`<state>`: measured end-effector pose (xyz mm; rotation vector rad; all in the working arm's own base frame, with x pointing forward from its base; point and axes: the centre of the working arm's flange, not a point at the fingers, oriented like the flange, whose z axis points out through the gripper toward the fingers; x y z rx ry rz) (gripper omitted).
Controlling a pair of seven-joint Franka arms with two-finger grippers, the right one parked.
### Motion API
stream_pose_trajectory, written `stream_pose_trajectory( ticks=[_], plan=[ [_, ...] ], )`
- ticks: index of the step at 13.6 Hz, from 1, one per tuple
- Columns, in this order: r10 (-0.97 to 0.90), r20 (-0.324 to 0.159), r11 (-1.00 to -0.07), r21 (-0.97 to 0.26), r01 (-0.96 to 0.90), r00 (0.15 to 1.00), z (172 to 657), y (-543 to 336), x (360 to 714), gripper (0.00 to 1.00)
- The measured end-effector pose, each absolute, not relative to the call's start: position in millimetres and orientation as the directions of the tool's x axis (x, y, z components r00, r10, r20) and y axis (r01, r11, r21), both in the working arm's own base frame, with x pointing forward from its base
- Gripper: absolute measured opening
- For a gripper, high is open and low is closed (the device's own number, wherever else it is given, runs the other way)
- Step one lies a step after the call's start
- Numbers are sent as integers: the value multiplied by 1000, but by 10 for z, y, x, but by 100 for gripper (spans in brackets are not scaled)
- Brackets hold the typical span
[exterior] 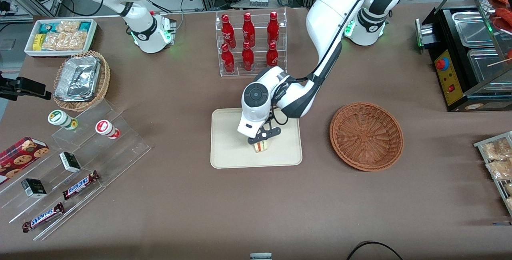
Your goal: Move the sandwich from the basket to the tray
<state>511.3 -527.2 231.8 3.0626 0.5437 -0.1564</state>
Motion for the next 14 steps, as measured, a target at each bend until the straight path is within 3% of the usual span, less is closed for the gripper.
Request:
stream_pose_trajectory(
  ticks=[4, 7, 14],
  plan=[
    [346, -88, -936, 42, 350, 934, 2461, -5314, 5173, 66],
    [345, -77, -935, 58, 349, 936, 2942, -5328, 5216, 97],
    [294, -62, -954, 33, 297, 954, 4167, -4989, 5190, 100]
  ],
)
